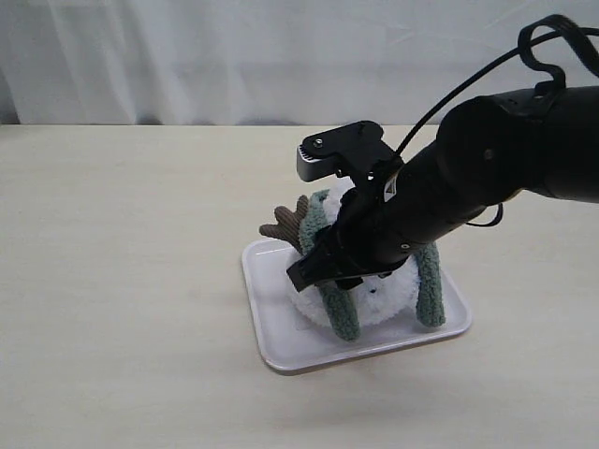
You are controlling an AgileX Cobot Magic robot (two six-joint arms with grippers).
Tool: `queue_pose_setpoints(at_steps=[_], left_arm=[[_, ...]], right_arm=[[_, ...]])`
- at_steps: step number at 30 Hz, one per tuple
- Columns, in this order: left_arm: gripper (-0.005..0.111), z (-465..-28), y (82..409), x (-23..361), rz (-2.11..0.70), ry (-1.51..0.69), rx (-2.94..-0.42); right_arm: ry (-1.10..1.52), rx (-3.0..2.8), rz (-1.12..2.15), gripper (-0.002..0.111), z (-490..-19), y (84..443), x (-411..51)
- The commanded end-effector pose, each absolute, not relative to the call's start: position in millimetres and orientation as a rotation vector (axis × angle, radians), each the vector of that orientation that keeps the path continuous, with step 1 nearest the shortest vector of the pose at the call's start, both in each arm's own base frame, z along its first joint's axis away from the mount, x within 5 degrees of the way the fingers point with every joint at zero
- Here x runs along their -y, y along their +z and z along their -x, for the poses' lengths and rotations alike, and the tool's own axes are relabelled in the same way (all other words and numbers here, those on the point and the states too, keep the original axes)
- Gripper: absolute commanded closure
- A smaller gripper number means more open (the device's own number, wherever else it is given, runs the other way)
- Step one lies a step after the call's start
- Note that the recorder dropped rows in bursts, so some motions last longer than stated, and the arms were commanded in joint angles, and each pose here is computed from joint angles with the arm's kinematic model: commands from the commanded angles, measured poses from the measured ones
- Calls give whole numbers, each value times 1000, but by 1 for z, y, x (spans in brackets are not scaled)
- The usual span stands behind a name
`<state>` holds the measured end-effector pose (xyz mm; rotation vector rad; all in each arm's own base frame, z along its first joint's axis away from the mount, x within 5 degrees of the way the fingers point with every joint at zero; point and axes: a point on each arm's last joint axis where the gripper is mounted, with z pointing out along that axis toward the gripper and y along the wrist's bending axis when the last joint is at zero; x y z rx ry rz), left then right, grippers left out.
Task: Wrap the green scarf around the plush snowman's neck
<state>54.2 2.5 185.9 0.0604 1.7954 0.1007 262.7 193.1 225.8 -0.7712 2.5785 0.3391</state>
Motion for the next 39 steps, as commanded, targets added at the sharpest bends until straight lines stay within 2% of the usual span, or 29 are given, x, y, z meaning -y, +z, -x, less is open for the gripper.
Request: queue_pose_setpoints(at_steps=[1,10,13,16,28,39], left_arm=[[107,-54,186,-2,-57,99,-1788],[107,-54,186,-2,-57,99,-1788],[107,-54,186,-2,-57,99,-1788],[107,-54,186,-2,-57,99,-1788],[107,-54,186,-2,-57,99,-1788],[107,-54,186,-2,-57,99,-1788]], right_arm=[[333,-2589,793,63,-265,216,-195],[332,-2620,795,66,-271,197,-200],[323,-2616,803,82,-272,197,-200],[310,-2611,861,105,-270,196,-199],[207,-2728,1035,104,-260,193,-190],[92,-2768,1097,104,-271,229,-191]])
